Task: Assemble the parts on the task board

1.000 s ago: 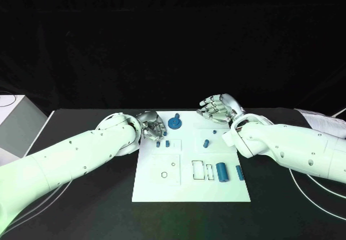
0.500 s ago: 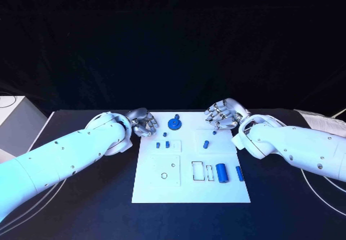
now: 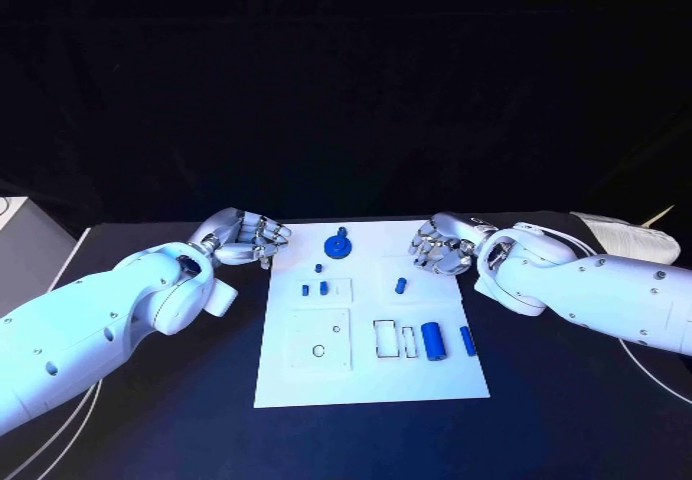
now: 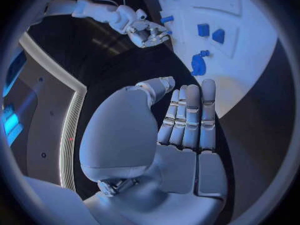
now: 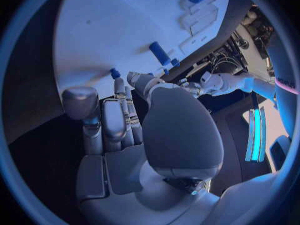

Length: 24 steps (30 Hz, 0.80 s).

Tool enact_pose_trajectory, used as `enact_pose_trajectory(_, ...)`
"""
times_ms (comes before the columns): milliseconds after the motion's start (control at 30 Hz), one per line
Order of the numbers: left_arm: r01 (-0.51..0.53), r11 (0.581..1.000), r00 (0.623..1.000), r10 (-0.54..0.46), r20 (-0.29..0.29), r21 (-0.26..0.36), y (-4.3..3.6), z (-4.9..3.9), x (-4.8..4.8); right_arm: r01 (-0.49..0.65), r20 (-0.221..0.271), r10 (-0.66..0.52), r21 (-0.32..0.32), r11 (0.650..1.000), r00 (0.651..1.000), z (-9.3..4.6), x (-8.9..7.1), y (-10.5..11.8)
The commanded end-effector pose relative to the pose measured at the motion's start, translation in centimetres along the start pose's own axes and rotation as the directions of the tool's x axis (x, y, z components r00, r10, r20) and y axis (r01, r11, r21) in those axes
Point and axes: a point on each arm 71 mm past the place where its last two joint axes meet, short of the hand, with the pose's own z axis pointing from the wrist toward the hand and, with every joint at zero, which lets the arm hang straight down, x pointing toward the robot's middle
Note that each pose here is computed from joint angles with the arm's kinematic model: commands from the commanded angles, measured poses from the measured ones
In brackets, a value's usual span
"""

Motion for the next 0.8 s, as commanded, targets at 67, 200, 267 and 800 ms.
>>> enact_pose_trajectory(67,0.298,0.950,0.954,-0.299,-0.005,0.091,-0.66,-1.12,0.04,0.216,-0.041,-0.215,0.028,0.976,0.976,-0.3,0.2,-0.3)
enact_pose_trajectory(200,0.363,0.926,0.930,-0.367,0.015,0.098,-0.48,-2.06,-0.42,0.254,0.002,-0.254,0.036,0.967,0.967,-0.5,0.1,-0.1)
enact_pose_trajectory(267,0.383,0.918,0.922,-0.386,0.021,0.100,-0.43,-2.37,-0.55,0.263,0.021,-0.263,0.037,0.964,0.964,-0.5,0.1,0.0)
enact_pose_trajectory(800,0.411,0.907,0.908,-0.416,0.043,0.092,-0.12,-3.21,-0.89,0.266,0.000,-0.266,0.028,0.964,0.964,0.0,1.4,1.0)
